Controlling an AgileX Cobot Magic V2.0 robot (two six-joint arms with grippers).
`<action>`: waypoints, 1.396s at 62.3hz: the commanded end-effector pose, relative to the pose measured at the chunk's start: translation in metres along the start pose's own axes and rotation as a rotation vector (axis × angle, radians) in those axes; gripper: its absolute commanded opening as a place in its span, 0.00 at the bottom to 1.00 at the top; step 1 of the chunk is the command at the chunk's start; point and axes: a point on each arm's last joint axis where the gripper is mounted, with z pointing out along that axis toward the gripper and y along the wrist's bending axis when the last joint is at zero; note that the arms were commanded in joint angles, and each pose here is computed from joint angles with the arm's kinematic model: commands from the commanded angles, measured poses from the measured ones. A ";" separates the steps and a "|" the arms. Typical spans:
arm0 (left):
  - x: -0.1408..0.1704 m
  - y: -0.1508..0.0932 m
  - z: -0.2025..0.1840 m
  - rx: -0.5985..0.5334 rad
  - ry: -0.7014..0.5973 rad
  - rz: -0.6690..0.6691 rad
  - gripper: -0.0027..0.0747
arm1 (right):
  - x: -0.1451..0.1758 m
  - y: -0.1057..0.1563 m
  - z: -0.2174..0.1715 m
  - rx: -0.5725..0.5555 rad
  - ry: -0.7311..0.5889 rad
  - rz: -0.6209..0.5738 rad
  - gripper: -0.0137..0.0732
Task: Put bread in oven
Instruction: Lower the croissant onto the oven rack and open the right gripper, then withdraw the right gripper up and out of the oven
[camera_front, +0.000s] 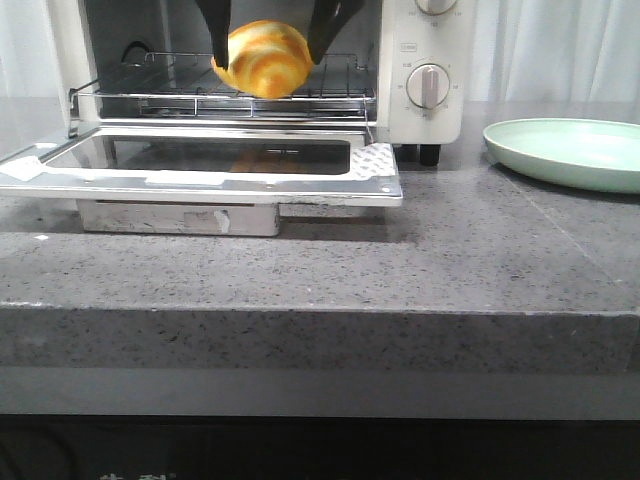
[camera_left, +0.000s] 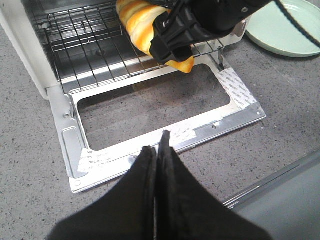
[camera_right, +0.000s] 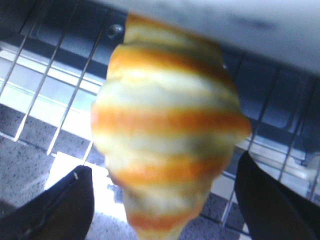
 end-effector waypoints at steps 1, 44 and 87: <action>-0.012 0.000 -0.008 -0.002 -0.096 -0.010 0.01 | -0.011 -0.005 -0.058 -0.028 -0.103 -0.029 0.84; -0.010 0.001 -0.008 -0.008 -0.082 -0.005 0.01 | 0.078 -0.108 -0.135 -0.031 -0.132 -0.034 0.84; -0.011 0.001 -0.008 -0.008 -0.090 -0.005 0.01 | 0.230 -0.157 -0.209 -0.056 -0.521 -0.089 0.84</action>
